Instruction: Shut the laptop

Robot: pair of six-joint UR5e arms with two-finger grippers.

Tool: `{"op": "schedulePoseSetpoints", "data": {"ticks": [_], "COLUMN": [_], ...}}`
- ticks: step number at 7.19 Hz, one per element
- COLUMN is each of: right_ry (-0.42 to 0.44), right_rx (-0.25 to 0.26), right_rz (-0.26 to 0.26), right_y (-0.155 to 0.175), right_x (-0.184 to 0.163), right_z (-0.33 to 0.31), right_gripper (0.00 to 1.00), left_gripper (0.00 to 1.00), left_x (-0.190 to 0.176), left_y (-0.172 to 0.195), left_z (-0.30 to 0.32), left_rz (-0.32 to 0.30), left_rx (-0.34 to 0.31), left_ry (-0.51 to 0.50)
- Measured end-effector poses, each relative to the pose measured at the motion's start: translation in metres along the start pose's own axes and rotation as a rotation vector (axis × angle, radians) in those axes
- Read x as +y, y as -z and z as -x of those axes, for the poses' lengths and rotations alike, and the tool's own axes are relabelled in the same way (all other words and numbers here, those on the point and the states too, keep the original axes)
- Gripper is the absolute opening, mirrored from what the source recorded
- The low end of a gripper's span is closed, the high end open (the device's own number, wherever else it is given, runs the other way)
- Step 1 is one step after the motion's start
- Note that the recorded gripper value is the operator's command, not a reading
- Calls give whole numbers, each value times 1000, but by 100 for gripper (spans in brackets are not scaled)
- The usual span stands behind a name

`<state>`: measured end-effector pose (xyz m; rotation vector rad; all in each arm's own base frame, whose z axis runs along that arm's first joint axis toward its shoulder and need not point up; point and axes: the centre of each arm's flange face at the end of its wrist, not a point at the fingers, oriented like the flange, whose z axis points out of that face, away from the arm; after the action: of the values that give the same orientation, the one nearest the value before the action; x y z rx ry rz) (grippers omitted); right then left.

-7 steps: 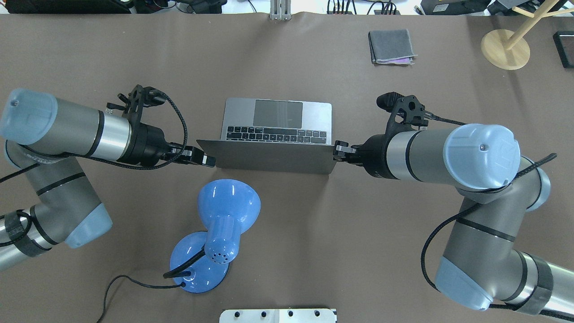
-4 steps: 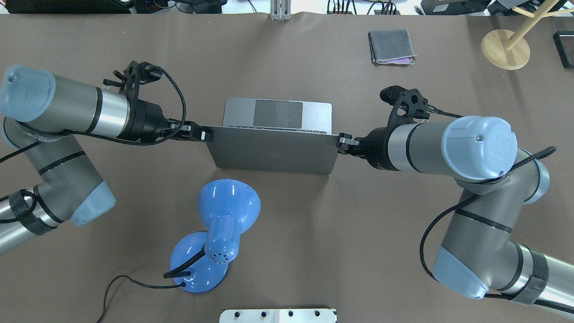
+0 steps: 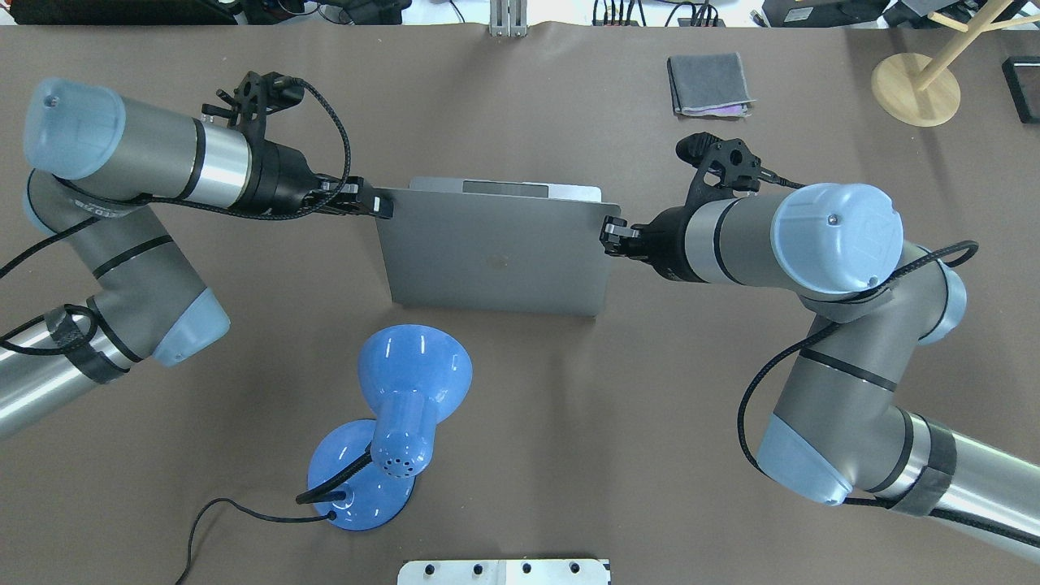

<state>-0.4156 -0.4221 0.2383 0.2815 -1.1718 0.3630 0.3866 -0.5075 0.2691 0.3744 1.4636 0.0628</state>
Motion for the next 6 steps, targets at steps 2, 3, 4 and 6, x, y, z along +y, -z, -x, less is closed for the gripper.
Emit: {"op": "schedulePoseSetpoints", "data": {"ticks": [2,3,4,6], "right_ry": [-13,-20,-28,-42], "right_rx": [20,35,52,86], "right_rz": [-26,-40,-52,-65], "right_y": [-14,-24,-38,-70], "right_x": [-21,-33,-45,-63], "right_z": [3,5,8,19], "right_gripper": [0,0,0,0], "left_gripper": [0,0,0,0], "left_x": [-19,-28,-36,-50], "left_y": [-16,-27,-37,-61], "left_z": [1,4,10,22], "left_rz": [-43,-60,-74,-94], "left_rx": [-44,-75,-103,-154], "left_ry": [13,19,22,36]}}
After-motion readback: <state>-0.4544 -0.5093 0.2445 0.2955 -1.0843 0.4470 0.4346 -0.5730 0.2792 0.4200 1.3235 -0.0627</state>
